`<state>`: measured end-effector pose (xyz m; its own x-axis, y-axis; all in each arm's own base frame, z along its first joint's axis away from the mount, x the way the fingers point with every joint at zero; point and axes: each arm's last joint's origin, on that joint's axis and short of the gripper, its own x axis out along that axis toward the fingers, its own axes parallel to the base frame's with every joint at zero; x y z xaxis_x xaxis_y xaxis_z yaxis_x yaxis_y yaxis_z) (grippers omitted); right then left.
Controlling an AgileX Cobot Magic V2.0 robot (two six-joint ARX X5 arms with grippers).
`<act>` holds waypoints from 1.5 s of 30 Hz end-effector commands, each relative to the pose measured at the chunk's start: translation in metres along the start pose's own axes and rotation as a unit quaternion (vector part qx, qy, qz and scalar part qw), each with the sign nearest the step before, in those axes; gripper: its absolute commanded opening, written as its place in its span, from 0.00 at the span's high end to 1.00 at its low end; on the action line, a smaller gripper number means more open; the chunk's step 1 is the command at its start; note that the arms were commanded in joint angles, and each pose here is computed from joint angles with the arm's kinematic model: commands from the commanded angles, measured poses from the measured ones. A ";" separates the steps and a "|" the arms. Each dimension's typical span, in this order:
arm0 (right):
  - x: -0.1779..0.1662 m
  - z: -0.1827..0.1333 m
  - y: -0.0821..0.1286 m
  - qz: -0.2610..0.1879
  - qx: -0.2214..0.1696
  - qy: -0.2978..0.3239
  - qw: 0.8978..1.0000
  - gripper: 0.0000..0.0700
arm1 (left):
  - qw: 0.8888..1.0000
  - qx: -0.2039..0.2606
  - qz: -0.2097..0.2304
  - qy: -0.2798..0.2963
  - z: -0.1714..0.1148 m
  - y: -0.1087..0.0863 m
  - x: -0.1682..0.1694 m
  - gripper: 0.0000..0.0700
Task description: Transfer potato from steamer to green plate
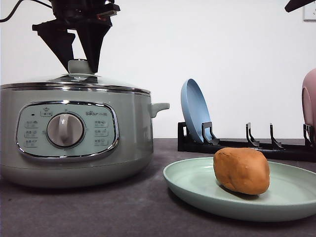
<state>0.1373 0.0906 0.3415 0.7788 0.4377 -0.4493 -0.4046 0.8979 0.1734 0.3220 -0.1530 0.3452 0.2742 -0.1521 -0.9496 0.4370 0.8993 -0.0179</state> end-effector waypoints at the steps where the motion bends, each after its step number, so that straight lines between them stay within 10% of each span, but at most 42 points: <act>1: -0.002 0.005 0.002 0.003 -0.006 -0.008 1.000 0.16 | 1.000 0.009 -0.005 -0.012 0.004 -0.004 -0.002 0.36; 15: -0.002 0.003 0.003 0.020 -0.009 0.006 1.000 0.16 | 0.993 0.011 -0.009 -0.117 -0.032 -0.007 -0.084 0.38; 30: -0.004 -0.012 0.005 0.091 -0.010 0.096 0.991 0.16 | 0.950 0.064 -0.211 -0.220 -0.090 -0.021 -0.163 0.39; 45: -0.005 -0.017 0.005 0.107 -0.007 0.129 0.986 0.17 | 0.946 0.074 -0.230 -0.214 -0.102 -0.023 -0.170 0.43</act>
<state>0.1230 0.0899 0.3237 0.5239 0.5767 -0.6269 -0.5369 0.7949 0.2825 0.1791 -0.1054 0.4704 0.3304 -0.6819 -0.6526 0.6838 0.6495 -0.3325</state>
